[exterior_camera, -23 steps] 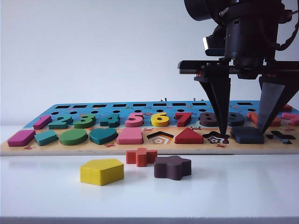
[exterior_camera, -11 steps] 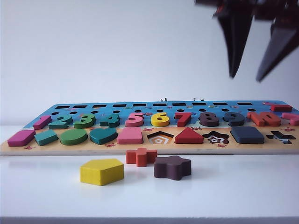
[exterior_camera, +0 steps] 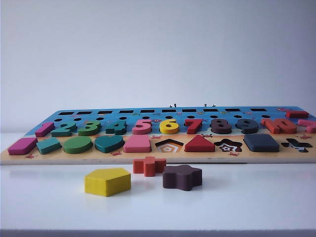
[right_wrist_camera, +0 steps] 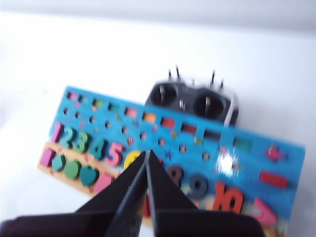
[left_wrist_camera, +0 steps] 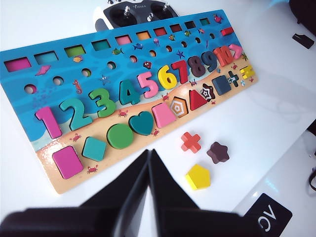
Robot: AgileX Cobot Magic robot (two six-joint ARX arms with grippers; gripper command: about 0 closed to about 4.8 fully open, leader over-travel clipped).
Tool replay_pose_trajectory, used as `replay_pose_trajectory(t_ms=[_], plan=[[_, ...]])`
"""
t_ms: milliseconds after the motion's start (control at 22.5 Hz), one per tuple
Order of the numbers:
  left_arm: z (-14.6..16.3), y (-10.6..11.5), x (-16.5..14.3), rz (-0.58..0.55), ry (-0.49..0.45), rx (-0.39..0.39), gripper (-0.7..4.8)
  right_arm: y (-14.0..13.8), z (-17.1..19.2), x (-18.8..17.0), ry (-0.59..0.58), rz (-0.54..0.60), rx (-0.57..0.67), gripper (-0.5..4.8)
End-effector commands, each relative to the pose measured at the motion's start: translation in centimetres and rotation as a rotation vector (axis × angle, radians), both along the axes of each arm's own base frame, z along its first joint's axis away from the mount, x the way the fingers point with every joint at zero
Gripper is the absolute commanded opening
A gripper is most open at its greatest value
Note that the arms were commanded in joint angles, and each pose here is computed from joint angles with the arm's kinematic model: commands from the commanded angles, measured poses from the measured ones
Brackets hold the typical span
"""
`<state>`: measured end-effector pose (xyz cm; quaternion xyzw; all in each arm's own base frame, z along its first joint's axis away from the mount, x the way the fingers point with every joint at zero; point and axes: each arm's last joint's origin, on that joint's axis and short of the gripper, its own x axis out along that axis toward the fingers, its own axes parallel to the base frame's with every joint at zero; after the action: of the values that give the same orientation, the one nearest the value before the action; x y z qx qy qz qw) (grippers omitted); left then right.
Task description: Insert the cube into the slot.
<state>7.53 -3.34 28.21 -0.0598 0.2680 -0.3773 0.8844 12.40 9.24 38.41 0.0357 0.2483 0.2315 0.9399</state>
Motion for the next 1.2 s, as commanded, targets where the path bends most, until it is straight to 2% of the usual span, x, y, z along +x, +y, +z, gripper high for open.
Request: replay_pose_trajectory(t_ms=[44, 177, 399, 488, 666, 799, 976, 1198], plan=[[0.3, 0.0, 0.0, -0.003, -0.026, 0.000, 0.07, -0.1, -0.8, -0.1, -0.117, 0.030, -0.029, -0.08], [0.3, 0.0, 0.0, -0.002, -0.026, 0.001, 0.07, -0.3, -3.3, -0.4, -0.134, 0.028, -0.012, -0.08], [0.3, 0.0, 0.0, -0.003, -0.034, 0.000, 0.07, -1.2, -7.1, -1.4, -0.176, -0.030, 0.124, -0.08], [0.6, 0.0, 0.2, -0.007, -0.076, 0.003, 0.07, -2.0, -8.8, -1.9, -0.203, -0.085, 0.191, -0.08], [1.3, 0.2, 0.4, 0.018, -0.176, 0.004, 0.07, -3.7, -12.3, -2.3, -0.173, -0.186, 0.318, -0.08], [1.6, 0.5, 0.6, 0.043, -0.242, 0.013, 0.07, -4.9, -14.4, -2.5, -0.181, -0.214, 0.347, -0.08], [1.3, 0.8, 1.0, 0.097, -0.329, 0.028, 0.07, -6.0, -15.9, -2.7, -0.265, -0.198, 0.390, -0.08], [-0.4, 1.2, 1.4, 0.216, -0.405, 0.061, 0.07, -6.9, -17.0, -3.1, -0.376, -0.216, 0.340, -0.08]])
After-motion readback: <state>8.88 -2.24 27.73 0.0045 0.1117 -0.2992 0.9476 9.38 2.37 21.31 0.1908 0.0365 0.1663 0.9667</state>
